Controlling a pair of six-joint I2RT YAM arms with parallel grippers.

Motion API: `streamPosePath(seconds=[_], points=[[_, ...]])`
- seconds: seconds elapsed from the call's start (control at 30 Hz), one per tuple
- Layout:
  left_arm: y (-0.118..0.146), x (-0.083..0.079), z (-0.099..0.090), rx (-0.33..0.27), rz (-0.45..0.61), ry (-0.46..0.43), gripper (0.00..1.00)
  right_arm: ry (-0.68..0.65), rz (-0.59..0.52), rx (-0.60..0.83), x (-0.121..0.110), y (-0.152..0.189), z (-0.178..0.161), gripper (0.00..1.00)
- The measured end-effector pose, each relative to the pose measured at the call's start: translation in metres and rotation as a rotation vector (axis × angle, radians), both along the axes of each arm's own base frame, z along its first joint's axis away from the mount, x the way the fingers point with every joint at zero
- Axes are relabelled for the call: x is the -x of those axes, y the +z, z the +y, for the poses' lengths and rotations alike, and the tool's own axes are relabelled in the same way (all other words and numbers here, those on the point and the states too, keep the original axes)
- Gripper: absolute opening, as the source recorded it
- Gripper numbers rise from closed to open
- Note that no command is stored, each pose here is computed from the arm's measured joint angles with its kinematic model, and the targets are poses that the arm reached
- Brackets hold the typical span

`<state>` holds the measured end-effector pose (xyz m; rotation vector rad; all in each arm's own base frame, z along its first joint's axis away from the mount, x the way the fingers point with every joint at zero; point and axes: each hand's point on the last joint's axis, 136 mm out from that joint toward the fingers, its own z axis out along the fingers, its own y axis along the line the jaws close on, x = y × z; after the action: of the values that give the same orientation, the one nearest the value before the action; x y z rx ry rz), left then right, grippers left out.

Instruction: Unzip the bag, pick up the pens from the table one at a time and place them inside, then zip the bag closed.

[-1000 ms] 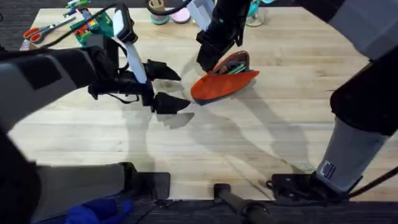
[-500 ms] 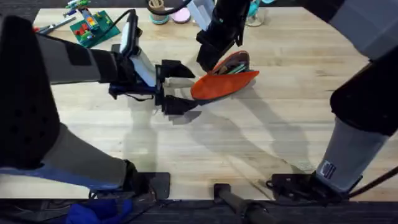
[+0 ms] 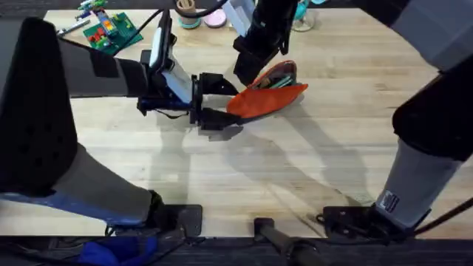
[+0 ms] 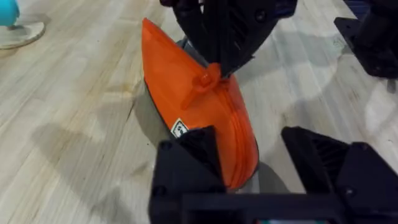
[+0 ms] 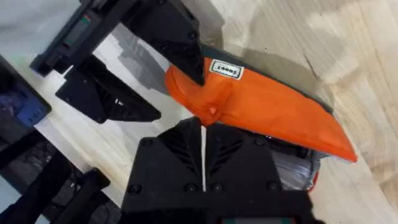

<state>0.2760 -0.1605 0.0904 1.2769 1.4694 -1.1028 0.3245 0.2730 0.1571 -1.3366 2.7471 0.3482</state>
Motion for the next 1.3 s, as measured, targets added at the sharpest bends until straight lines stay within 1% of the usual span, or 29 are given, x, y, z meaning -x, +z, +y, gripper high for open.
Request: streamPosePath(seconds=[0.07,0.17,0.27,0.3,0.33,1.03,1.23,1.3], points=[[0.000,0.000,0.000,0.000,-0.004,0.000,0.573,0.000,0.000,0.000,0.000,0.000,0.000,0.029],[0.000,-0.001,0.000,-0.001,-0.012,-0.001,0.407,0.000,0.001,0.001,0.000,0.000,0.000,0.030],[0.000,-0.001,0.000,-0.002,-0.015,0.001,0.147,0.000,0.005,0.003,0.001,0.000,-0.001,0.029],[0.000,-0.002,0.001,-0.002,-0.014,0.001,0.077,0.000,0.005,0.003,0.001,0.000,-0.001,0.030],[0.000,-0.002,0.001,-0.002,-0.015,0.001,0.053,0.000,0.006,0.004,0.002,0.000,-0.001,0.030],[0.000,-0.001,0.001,-0.002,-0.015,0.001,0.042,-0.003,0.004,0.008,0.000,0.000,-0.002,0.030],[0.000,-0.002,0.001,-0.002,-0.016,0.001,0.042,-0.055,0.019,-0.002,-0.007,0.000,-0.012,0.033],[0.000,-0.001,0.001,-0.003,-0.010,0.001,0.042,-0.075,0.009,-0.007,-0.014,0.001,-0.018,0.032]])
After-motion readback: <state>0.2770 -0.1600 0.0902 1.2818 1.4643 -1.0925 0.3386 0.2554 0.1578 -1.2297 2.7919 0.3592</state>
